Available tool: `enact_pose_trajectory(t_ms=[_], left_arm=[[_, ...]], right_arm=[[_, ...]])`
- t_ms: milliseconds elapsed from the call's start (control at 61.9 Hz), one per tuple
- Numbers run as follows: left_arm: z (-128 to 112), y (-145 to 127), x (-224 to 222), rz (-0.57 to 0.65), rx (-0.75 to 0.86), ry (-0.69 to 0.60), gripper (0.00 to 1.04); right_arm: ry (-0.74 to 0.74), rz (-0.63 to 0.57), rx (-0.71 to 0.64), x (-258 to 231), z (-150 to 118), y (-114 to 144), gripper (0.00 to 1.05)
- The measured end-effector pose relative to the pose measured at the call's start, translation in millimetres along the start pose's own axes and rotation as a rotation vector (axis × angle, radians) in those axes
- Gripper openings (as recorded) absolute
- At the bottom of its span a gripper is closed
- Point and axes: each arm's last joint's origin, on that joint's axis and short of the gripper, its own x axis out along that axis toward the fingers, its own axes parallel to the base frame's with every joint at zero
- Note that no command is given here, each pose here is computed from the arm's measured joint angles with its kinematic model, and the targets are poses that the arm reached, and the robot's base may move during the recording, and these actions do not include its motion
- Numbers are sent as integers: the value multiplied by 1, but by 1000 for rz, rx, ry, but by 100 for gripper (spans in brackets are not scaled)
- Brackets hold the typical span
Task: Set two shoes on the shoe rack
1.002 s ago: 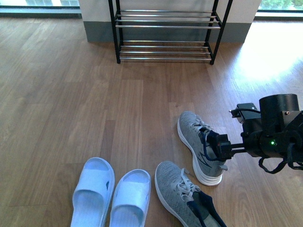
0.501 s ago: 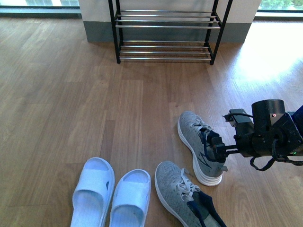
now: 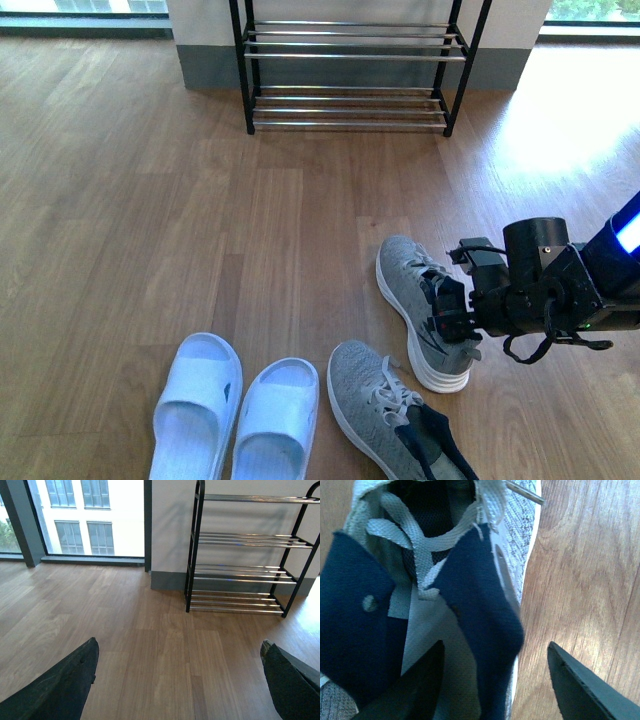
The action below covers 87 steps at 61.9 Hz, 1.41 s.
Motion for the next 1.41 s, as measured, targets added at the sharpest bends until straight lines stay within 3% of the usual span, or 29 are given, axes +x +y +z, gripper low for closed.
enact_pose_trajectory(t_ms=[339, 630, 889, 1244, 1406], left_arm=[[0, 0, 0, 0, 0, 0, 95], [0, 0, 0, 0, 0, 0, 95], [0, 0, 0, 0, 0, 0, 95], [0, 0, 0, 0, 0, 0, 95], [0, 0, 0, 0, 0, 0, 95]], right_arm=[[-16, 6, 19, -7, -6, 3, 2], [-92, -11, 93, -60, -6, 5, 1], [-278, -55, 227, -173, 11, -7, 1], [-578, -87, 332, -356, -5, -14, 1], [-649, -84, 337, -388, -17, -8, 1]])
